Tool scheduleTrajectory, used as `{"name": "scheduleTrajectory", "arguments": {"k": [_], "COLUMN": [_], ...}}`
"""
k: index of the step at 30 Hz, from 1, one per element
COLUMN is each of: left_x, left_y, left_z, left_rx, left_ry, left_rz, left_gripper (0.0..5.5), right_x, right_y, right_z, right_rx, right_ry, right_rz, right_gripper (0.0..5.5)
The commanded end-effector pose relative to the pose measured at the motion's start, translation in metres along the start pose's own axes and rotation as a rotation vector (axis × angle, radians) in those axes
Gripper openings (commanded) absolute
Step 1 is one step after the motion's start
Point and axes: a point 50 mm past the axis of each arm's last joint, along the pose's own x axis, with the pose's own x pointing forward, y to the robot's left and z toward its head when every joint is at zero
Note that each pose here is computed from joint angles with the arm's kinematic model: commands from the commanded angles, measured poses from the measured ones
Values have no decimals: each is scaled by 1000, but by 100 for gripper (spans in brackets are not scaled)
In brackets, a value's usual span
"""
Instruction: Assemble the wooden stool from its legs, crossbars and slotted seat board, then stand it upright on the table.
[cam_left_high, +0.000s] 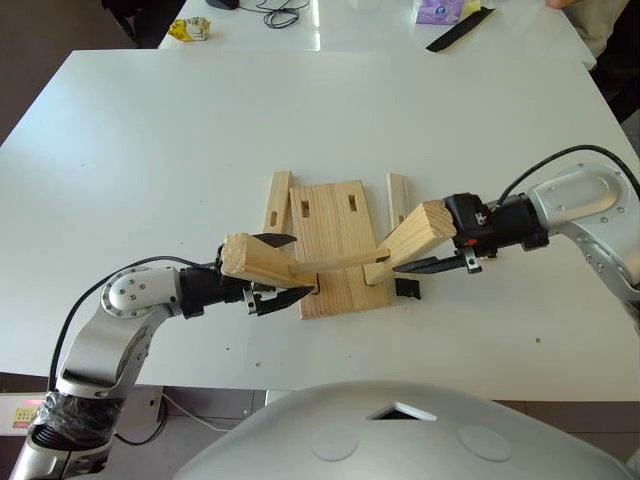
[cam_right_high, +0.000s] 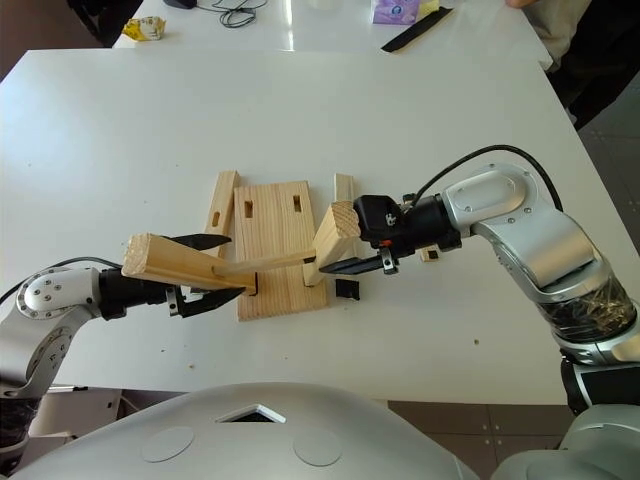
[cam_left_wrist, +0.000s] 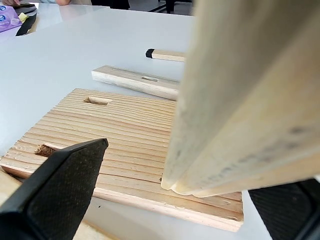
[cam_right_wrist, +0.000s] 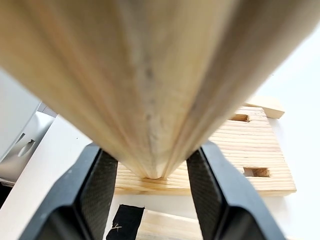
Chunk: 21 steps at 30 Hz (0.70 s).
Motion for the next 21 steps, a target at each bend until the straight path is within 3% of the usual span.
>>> {"name": "scheduleTrajectory", "arguments": {"k": [1, 8, 17, 21], "left_x": [19, 24, 28, 27], "left_y": [-1, 3, 9, 10], "left_z": [2, -8, -19, -22], "left_rx": [17, 2, 2, 9], "left_ry": [-23, -11, -2, 4], "left_rz": [-52, -56, -27, -24], "left_gripper": [458, 458, 458, 458], "right_x": [39, 48, 51, 45], "right_y": [16, 23, 15, 13], "right_z": [-58, -70, -58, -59], "right_rx": [281, 321, 280, 273], "right_ry": [164, 154, 94, 120], "right_rz": [33, 13, -53, -81], "right_gripper": [202, 202, 202, 287]}}
